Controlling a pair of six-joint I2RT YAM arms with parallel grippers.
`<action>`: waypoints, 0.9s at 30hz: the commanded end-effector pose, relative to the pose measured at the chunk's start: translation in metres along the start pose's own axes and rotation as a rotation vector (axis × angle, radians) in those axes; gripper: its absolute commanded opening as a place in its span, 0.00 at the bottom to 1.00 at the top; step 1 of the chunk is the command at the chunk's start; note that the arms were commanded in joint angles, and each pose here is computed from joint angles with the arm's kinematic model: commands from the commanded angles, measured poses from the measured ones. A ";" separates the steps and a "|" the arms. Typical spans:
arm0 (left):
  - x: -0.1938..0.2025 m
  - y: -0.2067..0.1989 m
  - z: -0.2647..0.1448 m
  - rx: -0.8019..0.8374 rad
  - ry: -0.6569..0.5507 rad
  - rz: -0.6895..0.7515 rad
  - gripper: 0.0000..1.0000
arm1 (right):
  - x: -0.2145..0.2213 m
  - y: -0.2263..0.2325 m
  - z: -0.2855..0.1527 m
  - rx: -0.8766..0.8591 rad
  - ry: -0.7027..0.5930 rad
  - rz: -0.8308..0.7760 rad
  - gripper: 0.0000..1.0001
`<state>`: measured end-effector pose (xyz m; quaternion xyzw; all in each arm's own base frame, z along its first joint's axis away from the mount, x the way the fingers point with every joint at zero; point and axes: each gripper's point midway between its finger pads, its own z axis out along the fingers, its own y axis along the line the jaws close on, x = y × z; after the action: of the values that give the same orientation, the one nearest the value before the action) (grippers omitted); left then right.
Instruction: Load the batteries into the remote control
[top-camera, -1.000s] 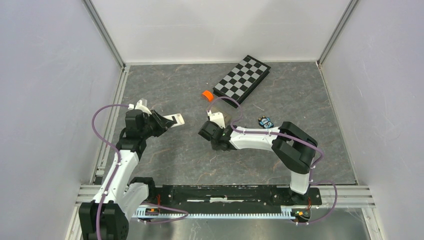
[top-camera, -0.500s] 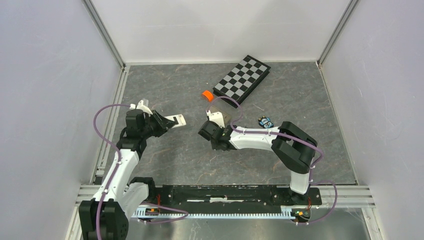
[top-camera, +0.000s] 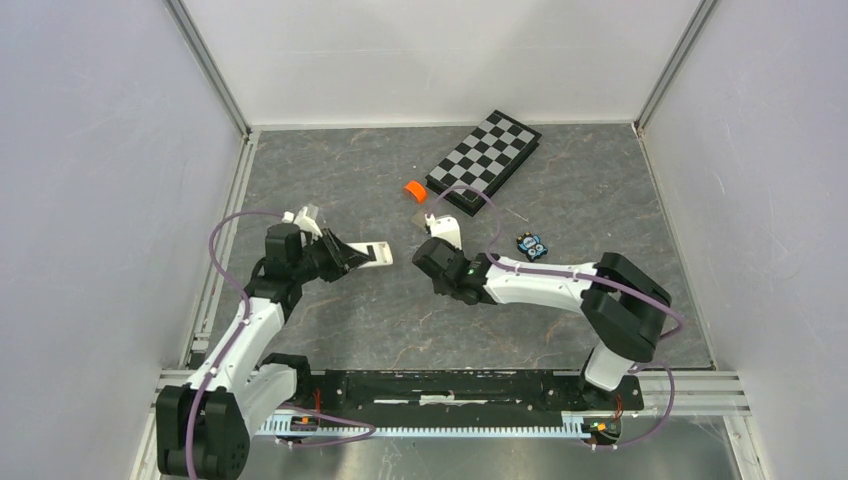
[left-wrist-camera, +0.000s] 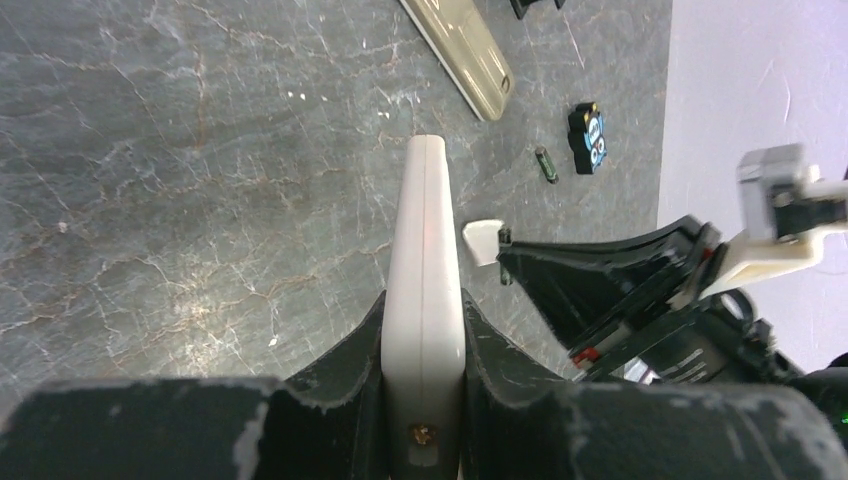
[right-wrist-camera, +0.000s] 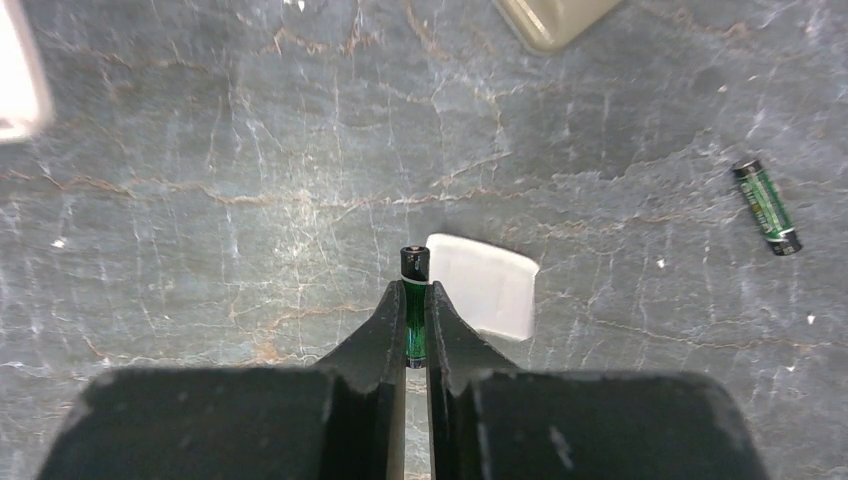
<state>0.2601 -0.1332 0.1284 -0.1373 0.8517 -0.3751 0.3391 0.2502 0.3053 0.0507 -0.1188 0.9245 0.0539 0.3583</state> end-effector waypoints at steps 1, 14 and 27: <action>0.005 -0.015 0.002 0.101 0.007 -0.006 0.02 | -0.025 -0.008 -0.007 -0.016 -0.087 0.046 0.07; 0.029 -0.027 0.009 0.199 0.069 -0.029 0.02 | -0.022 -0.006 -0.003 -0.133 -0.064 0.110 0.07; 0.036 -0.070 0.028 0.368 0.056 -0.072 0.02 | -0.092 -0.008 -0.051 -0.300 -0.284 0.340 0.05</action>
<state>0.2342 -0.1999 0.1110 -0.1041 0.8168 -0.4935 0.2801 0.2774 0.2959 0.1114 -0.0352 0.8873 0.2059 0.4111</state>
